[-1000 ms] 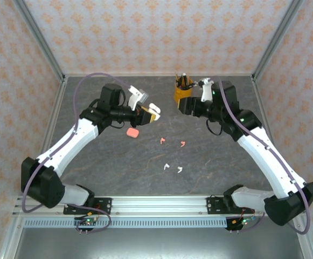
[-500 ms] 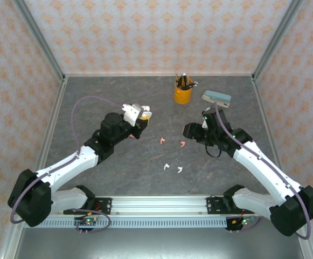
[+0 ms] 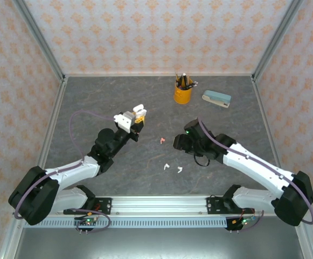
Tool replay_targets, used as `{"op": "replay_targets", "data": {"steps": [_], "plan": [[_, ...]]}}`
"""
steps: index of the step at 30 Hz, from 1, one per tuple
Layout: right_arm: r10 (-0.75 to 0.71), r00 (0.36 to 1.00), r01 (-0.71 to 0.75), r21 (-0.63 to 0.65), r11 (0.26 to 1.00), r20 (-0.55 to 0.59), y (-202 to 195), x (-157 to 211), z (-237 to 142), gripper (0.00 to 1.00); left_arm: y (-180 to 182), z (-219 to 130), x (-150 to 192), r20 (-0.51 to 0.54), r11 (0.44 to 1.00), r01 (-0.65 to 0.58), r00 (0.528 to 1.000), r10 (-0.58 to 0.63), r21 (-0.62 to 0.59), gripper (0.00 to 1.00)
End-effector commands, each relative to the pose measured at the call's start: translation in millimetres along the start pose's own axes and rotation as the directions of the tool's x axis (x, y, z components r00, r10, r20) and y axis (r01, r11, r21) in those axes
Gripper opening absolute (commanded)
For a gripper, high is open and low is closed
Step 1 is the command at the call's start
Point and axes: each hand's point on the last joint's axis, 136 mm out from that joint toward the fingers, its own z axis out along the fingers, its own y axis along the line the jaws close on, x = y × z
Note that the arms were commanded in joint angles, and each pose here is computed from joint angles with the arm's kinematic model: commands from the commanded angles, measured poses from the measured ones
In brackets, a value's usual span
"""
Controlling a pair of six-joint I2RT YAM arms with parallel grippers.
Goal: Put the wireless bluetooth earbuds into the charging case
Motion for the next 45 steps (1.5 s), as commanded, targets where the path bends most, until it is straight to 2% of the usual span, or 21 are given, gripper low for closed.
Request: {"op": "replay_targets", "data": {"steps": [1,6,17,30,45], "plan": [[0.082,0.994,-0.087,0.065,0.994,0.079,-5,-8,3,0.63,-8,-8,-38,0.157,0.998,-0.054,0.986,0.048,0.036,0.0],[0.083,0.994,-0.092,0.137,0.986,0.074,-2,2,14,0.62,-10,-9,-36,0.168,0.996,-0.078,0.983,0.07,0.042,0.0],[0.069,0.997,-0.078,0.289,0.954,0.039,-2,33,44,0.62,7,-8,-32,0.212,0.999,-0.022,0.977,0.03,-0.039,0.0],[0.113,0.993,-0.1,0.329,0.939,-0.021,6,69,75,0.6,22,-11,-37,0.236,0.997,0.007,0.972,0.013,-0.083,0.0],[0.16,0.985,-0.125,0.362,0.924,-0.067,11,85,101,0.56,34,-23,-41,0.253,0.993,0.028,0.967,0.001,-0.112,0.0]]}}
